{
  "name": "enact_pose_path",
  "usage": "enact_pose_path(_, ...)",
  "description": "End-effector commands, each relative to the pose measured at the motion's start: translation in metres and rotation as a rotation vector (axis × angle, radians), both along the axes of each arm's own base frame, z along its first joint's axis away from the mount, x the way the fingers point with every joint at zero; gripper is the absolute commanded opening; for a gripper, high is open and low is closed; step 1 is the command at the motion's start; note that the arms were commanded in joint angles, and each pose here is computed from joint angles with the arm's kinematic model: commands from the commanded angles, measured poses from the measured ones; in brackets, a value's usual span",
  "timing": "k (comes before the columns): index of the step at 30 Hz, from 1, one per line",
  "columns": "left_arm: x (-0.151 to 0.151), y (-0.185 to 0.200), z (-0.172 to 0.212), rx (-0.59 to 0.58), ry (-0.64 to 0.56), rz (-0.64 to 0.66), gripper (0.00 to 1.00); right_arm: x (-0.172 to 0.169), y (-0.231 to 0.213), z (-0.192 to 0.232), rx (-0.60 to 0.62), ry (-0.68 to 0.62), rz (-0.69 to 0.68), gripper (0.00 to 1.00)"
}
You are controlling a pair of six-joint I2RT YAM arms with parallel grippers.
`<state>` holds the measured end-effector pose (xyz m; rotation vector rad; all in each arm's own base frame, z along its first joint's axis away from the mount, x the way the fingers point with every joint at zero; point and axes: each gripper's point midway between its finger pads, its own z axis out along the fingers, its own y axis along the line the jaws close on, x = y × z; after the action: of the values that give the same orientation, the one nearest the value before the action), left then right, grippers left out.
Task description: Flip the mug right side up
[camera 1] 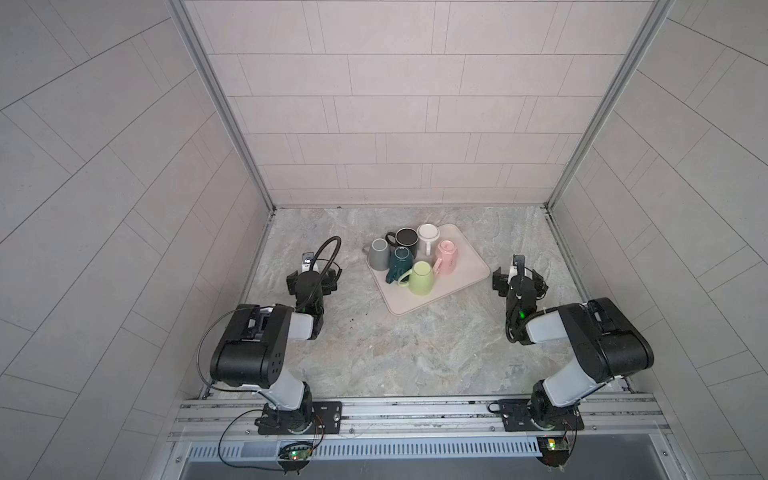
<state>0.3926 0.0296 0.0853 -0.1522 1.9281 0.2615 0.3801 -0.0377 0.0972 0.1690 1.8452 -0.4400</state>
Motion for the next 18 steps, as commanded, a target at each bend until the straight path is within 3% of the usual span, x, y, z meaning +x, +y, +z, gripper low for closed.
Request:
enact_pose_path(1, 0.0027, 0.0002, 0.0029, -0.006, -0.015, 0.003, 1.00, 0.0012, -0.0015, 0.0017, -0.001, -0.005, -0.005, 0.99)
enact_pose_path(18, 0.0027, 0.0004, 0.0027, -0.006, -0.014, 0.002, 1.00, 0.0001, -0.0017, 0.0014, -0.004, -0.006, -0.007, 0.99)
